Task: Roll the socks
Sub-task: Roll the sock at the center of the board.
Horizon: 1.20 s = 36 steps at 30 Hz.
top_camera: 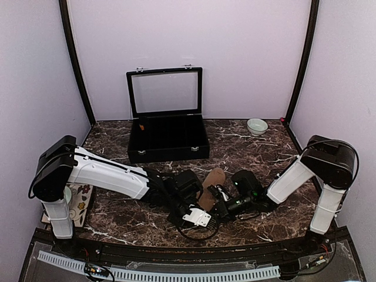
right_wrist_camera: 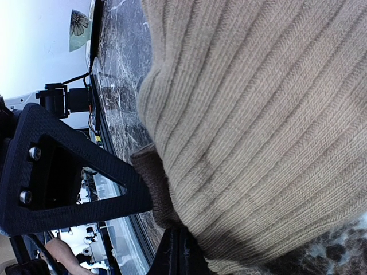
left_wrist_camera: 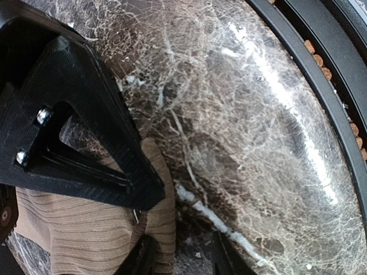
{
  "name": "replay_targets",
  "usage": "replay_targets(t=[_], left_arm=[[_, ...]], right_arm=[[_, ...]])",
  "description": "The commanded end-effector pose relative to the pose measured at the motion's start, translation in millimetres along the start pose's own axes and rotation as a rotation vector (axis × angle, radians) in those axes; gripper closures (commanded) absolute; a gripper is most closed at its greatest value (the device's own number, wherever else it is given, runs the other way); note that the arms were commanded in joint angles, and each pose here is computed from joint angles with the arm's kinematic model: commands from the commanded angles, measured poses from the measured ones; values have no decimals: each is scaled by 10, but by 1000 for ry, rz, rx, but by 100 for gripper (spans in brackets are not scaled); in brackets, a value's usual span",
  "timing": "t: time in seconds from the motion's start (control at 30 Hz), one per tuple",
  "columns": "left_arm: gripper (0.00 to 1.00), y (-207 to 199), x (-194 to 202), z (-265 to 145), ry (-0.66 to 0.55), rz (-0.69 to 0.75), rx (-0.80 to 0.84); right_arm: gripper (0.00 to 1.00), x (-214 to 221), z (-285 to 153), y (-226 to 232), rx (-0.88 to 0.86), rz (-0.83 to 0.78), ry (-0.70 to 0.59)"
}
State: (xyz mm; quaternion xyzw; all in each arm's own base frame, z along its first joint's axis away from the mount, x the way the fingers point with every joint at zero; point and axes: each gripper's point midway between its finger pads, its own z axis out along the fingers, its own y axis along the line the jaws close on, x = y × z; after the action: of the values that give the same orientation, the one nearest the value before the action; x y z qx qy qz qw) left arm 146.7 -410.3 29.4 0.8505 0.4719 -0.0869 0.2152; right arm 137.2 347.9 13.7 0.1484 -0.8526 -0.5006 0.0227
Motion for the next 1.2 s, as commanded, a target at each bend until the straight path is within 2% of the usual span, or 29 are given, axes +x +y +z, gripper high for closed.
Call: replay_targets(t=[0.0, 0.27, 0.53, 0.63, 0.7, 0.9, 0.97, 1.1, 1.17], left_arm=[[62, 147, -157, -208, -52, -7, -38], [60, 211, -187, -216, -66, -15, -63], [62, 207, 33, -70, -11, -36, -58], [66, 242, 103, -34, -1, -60, -46], [72, 212, 138, -8, 9, -64, -24], [76, 160, 84, -12, -10, -71, 3], [71, 129, 43, -34, -10, -66, 14], [51, 66, -31, -124, -20, -36, 12], [50, 60, -41, -145, -16, -21, 1]], right_arm=[[100, 347, -63, -581, 199, 172, 61], [100, 335, -67, -567, 203, 173, 62], [100, 317, -78, -553, 202, 168, 56], [100, 303, -76, -547, 200, 166, 54], [100, 300, -78, -540, 198, 164, 55], [100, 306, -91, -553, 200, 163, 51], [100, 303, -95, -550, 197, 164, 50], [100, 310, -110, -553, 199, 161, 47], [100, 301, -110, -554, 198, 159, 45]])
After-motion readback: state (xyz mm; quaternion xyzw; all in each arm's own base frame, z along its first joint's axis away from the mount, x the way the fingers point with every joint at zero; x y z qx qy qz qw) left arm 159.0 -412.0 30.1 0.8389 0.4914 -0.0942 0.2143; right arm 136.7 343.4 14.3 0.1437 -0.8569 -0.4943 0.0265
